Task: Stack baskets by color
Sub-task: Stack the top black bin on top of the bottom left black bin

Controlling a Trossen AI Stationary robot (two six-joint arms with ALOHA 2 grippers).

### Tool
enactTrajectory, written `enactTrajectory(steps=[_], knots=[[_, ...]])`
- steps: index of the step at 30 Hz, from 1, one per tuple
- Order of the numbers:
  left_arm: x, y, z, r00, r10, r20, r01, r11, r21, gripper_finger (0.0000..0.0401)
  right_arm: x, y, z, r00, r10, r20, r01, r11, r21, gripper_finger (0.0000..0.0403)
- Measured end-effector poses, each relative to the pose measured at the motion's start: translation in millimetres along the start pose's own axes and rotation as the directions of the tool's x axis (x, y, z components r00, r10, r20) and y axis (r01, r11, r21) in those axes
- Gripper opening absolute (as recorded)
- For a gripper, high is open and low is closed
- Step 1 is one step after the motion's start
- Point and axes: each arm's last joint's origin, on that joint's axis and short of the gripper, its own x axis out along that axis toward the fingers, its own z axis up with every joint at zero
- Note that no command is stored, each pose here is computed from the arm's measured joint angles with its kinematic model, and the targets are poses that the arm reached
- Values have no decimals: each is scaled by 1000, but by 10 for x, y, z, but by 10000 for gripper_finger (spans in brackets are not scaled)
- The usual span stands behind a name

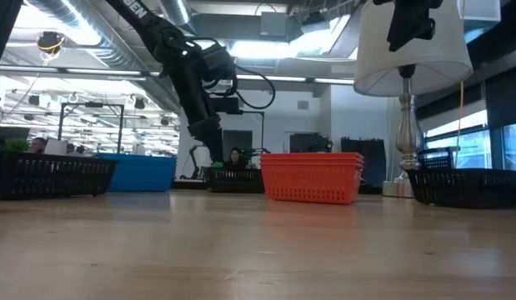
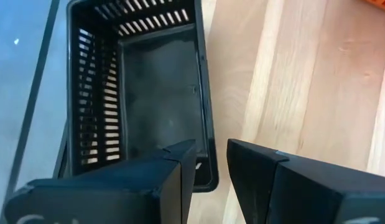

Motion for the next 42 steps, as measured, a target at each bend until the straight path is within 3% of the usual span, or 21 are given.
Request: enactTrajectory(steps=[8, 23, 28, 30, 33, 42], knots=[[15, 62, -9, 1000, 13, 12, -13, 1000, -8, 84, 0, 0, -1, 1000, 0, -1, 0, 1000, 23, 113], [410, -15, -177, 994, -50, -97, 49, 999, -9, 84, -1, 0, -1, 1000, 0, -1, 0, 1000, 29, 113], [410, -38, -166, 994, -52, -95, 59, 996, 71, 82, -1, 0, 0, 1000, 0, -1, 0, 1000, 29, 113], [410, -35, -175, 993, -32, -111, 41, 996, 76, 71, -1, 0, 0, 1000, 0, -1, 0, 1000, 29, 113], [404, -51, -194, 989, -1, -151, 13, 997, 80, 24, -1, 0, 0, 1000, 1, -1, -1, 1000, 29, 113], [98, -98, -119, 988, 17, -153, -35, 993, -113, 1, 0, 0, 1, 1000, 0, 0, 0, 1000, 29, 113]])
